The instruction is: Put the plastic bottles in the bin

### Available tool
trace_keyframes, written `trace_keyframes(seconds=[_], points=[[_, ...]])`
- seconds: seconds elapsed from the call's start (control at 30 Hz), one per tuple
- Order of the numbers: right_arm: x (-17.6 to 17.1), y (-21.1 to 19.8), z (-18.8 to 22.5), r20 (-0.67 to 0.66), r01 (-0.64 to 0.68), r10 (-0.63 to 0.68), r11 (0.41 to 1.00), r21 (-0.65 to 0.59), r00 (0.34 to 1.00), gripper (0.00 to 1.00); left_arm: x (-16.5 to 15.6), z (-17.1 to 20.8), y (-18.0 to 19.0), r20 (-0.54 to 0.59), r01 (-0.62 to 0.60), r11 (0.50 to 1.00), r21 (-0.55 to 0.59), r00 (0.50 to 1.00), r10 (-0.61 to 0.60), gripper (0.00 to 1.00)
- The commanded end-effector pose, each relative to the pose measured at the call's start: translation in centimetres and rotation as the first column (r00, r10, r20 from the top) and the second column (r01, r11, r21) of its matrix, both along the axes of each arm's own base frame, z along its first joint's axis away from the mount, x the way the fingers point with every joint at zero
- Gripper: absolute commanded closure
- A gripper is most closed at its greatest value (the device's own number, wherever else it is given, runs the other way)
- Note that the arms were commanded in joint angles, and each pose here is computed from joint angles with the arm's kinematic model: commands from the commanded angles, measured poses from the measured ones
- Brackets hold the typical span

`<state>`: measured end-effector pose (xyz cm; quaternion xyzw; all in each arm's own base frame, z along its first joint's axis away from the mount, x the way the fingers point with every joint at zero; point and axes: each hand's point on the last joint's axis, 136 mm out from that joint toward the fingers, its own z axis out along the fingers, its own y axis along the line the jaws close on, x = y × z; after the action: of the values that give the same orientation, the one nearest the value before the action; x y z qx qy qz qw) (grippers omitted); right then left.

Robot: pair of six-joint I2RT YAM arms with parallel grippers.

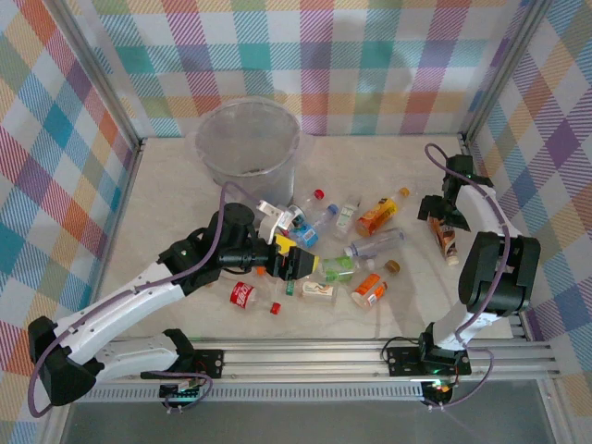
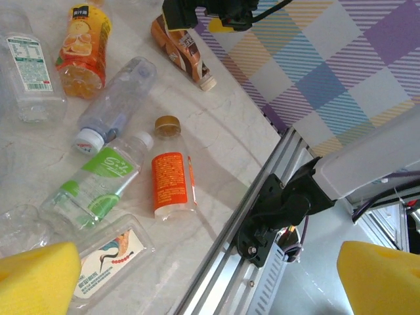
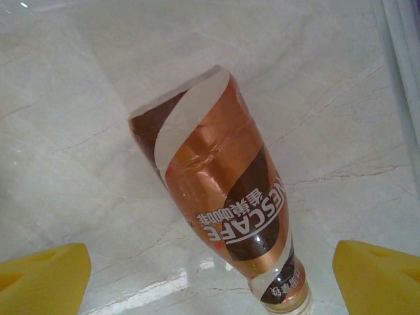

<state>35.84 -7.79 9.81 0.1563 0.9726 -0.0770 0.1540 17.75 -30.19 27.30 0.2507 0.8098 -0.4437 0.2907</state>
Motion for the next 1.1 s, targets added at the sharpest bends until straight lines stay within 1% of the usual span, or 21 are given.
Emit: trace_keyframes(seconds=[0.0, 0.1, 0.2, 0.27, 0.43, 0.57, 0.77, 0.87, 1.07], points=[[0.5, 0.4, -0.6, -0.013, -0.004, 0.005, 0.999, 0.04, 1.0, 0.05, -0.7, 0.8, 0.0, 0.029, 0.018, 0.999, -0.039, 0.999, -0.017, 0.0], [0.2, 0.7, -1.6, -0.037, 0.006, -0.004, 0.998, 0.058, 0.999, 0.06, -0.7, 0.6, 0.2, 0.017, 0.009, 1.0, -0.025, 1.0, -0.009, 0.0], [-0.1, 0.4, -2.5, -0.073, 0.025, -0.022, 0.999, 0.047, 0.997, 0.1, -0.4, 0.5, 0.4, 0.0, -0.023, 0.999, -0.024, 1.0, 0.023, 0.0], [-0.3, 0.3, -3.0, -0.09, 0.031, -0.027, 0.999, 0.043, 0.996, 0.1, -0.2, 0.5, 0.6, -0.02, -0.046, 0.999, -0.027, 0.999, 0.046, 0.0], [-0.7, 0.4, -3.7, -0.111, 0.054, -0.048, 0.997, 0.053, 0.993, 0.16, -0.6, 0.4, 0.7, -0.047, -0.042, 0.999, -0.015, 0.998, 0.042, 0.0], [-0.9, 0.5, -4.2, -0.12, 0.067, -0.059, 0.996, 0.066, 0.991, 0.18, -0.8, 0.1, 1.0, -0.031, -0.036, 0.999, -0.006, 0.999, 0.035, 0.0], [-1.0, -0.5, -4.9, -0.148, 0.073, -0.071, 0.997, 0.008, 0.986, 0.18, -1.1, 0.5, 1.3, 0.021, -0.011, 1.0, -0.006, 1.0, 0.011, 0.0], [-0.9, -1.0, -4.8, -0.15, 0.081, -0.083, 0.996, -0.025, 0.985, 0.16, -1.0, 0.4, 1.4, 0.023, -0.017, 1.0, -0.002, 1.0, 0.017, 0.0], [-0.5, -0.8, -5.3, -0.158, 0.079, -0.079, 0.997, -0.006, 0.984, 0.19, -1.0, 0.1, 1.3, 0.015, -0.019, 1.0, 0.005, 1.0, 0.019, 0.0]])
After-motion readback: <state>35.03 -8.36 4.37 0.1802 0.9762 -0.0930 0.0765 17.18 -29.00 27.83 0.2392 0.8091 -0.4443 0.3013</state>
